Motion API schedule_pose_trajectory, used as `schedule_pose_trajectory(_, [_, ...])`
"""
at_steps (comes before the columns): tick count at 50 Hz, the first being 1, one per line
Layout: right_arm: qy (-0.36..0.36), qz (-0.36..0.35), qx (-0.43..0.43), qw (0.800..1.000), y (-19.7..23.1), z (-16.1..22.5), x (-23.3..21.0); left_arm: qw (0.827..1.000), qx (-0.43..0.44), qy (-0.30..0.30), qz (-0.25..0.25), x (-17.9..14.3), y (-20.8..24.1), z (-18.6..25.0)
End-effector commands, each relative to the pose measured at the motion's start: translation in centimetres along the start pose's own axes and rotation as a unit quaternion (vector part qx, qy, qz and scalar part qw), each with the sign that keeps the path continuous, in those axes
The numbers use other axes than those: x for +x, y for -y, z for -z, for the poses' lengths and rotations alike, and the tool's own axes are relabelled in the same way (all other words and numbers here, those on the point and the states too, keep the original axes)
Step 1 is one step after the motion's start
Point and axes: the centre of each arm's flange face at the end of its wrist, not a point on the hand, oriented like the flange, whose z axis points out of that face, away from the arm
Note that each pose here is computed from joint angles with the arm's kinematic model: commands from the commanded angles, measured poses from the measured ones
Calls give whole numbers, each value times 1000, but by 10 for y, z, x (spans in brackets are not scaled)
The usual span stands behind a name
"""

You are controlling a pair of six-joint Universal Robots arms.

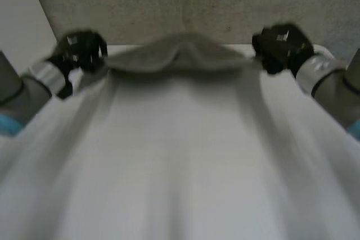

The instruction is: Fold the towel.

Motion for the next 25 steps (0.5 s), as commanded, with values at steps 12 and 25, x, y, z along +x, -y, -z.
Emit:
schedule_pose_trajectory(12, [-8, 7, -109, 994, -54, 44, 2, 981, -141, -16, -134, 11, -70, 59])
schedule_pose_trajectory(25, [-40, -1, -73, 997, 13, 99, 16, 990, -96, 9, -106, 17, 7, 85])
